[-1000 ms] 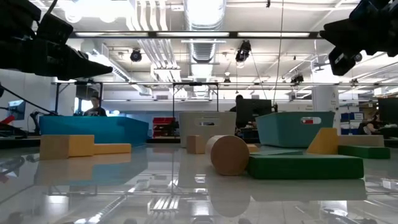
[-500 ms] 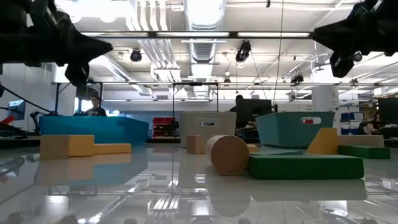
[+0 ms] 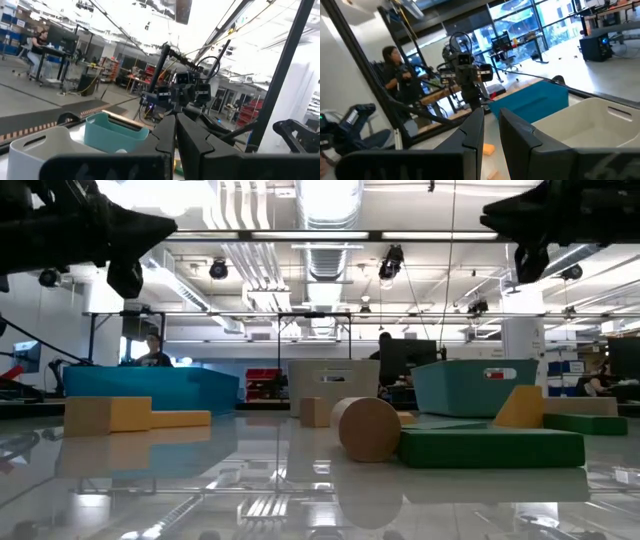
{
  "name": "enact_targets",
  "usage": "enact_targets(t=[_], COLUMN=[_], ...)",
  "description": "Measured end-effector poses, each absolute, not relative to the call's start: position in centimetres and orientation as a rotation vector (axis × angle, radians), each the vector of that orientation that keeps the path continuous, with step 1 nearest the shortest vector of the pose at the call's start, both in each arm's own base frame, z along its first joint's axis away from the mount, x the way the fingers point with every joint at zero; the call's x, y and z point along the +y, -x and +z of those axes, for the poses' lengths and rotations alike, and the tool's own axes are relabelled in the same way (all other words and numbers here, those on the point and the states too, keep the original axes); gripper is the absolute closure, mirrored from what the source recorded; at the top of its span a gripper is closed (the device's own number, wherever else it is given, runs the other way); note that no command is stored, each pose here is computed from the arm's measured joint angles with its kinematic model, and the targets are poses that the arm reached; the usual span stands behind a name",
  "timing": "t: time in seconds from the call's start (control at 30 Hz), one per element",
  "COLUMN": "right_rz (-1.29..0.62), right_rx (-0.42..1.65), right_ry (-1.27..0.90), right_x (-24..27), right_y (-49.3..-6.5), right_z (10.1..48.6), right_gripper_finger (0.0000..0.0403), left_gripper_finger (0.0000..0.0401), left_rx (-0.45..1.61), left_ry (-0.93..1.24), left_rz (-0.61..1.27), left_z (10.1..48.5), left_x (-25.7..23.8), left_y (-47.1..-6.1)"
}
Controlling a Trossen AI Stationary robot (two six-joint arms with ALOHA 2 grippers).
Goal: Sort & place blocks by color
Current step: Put the brown block into the green bin
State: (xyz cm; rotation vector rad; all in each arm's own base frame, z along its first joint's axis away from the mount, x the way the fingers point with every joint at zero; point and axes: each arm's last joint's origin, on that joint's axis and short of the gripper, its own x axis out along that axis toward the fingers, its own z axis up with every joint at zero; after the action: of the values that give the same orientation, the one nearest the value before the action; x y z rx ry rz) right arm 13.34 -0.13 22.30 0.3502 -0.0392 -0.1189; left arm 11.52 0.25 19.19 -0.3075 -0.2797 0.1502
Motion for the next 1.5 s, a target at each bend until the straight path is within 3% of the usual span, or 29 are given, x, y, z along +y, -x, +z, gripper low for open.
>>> enact_targets(t=[0.43,0.6,0.9,1.03,1.3,1.5], right_rz=[-0.203,-0.212,-0.236,-0.24,-0.267,-0.307], right_rx=[0.054,0.113,0.257,0.285,0.432,0.57], right_ry=[-0.325,-0.308,-0.294,-0.292,-0.292,-0.327], right_x=[-0.2,-0.2,-0.1,-0.1,0.0,0.1], right_y=[-17.2,-19.0,-23.2,-25.2,-28.8,-31.3], right_z=[25.6,25.8,24.5,24.3,23.8,24.2], right_gripper_finger=[0.0353,0.0353,0.0353,0.0353,0.0353,0.0353], left_gripper_finger=[0.0401,0.0401,0.0401,0.0401,0.0401,0.0401], left_rx=[-0.35,-0.349,-0.39,-0.422,-0.699,-0.729], left_ry=[-0.055,-0.05,0.147,0.145,0.043,0.04], left_rz=[0.228,0.227,0.19,0.191,0.277,0.28], left_z=[20.2,20.1,20.3,20.6,23.0,23.2], left_x=[0.3,0.3,0.3,0.3,0.5,0.5], left_y=[-11.3,-11.4,-11.3,-11.2,-9.6,-9.4])
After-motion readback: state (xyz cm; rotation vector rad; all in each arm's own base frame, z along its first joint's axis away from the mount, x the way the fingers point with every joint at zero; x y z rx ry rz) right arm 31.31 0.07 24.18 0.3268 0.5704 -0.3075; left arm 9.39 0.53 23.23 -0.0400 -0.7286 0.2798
